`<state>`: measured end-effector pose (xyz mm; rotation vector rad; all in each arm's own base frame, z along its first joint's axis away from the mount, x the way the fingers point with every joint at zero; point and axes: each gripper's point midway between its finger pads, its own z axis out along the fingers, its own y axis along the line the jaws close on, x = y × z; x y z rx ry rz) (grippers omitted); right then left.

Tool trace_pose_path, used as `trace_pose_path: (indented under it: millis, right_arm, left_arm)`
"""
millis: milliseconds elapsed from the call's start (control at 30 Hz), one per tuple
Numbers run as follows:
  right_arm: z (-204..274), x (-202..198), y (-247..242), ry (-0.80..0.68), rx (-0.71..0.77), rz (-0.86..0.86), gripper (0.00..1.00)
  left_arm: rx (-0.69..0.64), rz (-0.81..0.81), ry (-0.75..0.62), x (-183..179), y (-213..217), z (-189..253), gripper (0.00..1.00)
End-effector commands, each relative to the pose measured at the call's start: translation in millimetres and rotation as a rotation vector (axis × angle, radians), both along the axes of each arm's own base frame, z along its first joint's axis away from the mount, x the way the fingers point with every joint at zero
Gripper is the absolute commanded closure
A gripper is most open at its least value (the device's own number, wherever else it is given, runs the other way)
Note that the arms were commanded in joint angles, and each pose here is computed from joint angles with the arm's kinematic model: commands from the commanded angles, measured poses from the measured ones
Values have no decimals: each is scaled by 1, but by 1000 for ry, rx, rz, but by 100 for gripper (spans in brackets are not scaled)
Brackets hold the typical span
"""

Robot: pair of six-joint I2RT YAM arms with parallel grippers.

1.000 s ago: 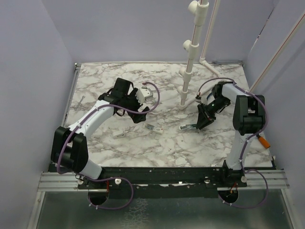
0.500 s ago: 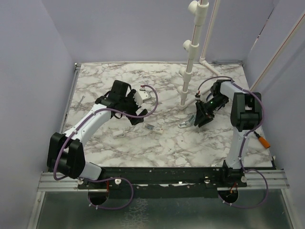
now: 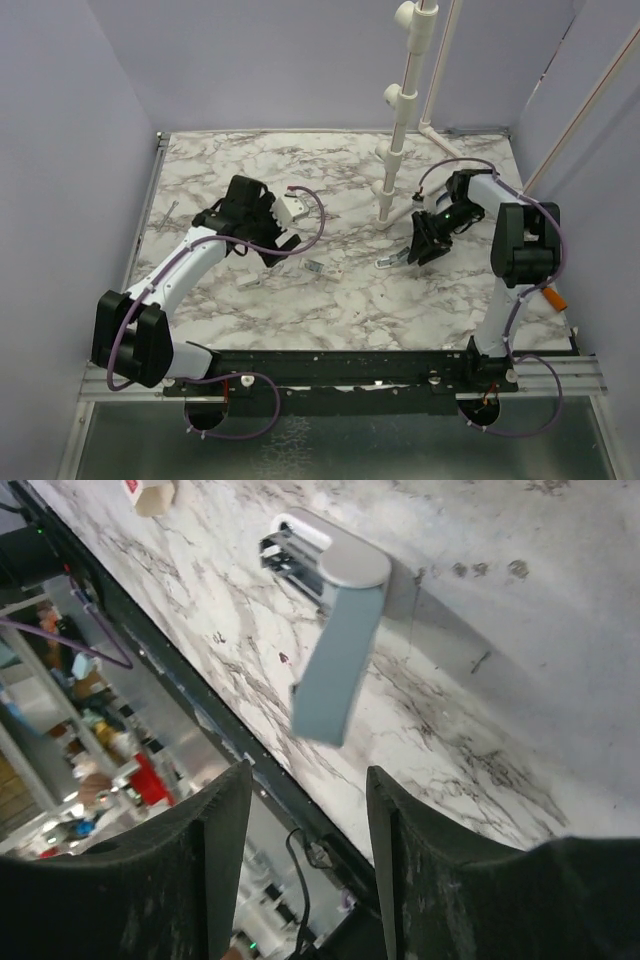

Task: Load the staples into the stapler
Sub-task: Place the stapler at the center of the board.

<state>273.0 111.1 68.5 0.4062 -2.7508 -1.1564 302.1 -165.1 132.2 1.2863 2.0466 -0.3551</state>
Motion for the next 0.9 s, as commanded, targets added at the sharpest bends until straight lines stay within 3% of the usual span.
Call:
trace_pose_path:
  millis: [0, 133, 233, 567, 867]
  right_arm:
    - [27, 17, -2, -302, -1, -3, 48]
    - [47, 21, 4, -482, 50, 5, 49]
    - [53, 18, 9, -559, 97, 28, 49]
    - [46, 7, 11, -580, 116, 47, 50]
    - [55, 7, 16, -595, 163, 47, 50]
  left_arm:
    - [144, 88, 30, -4, 49, -17, 1]
    - [251, 61, 160, -28, 83, -48, 1]
    - [280, -10, 175, -38, 92, -58, 1]
    - [196, -199, 188, -53, 72, -67, 1]
    - [216, -220, 231, -46, 72, -86, 21]
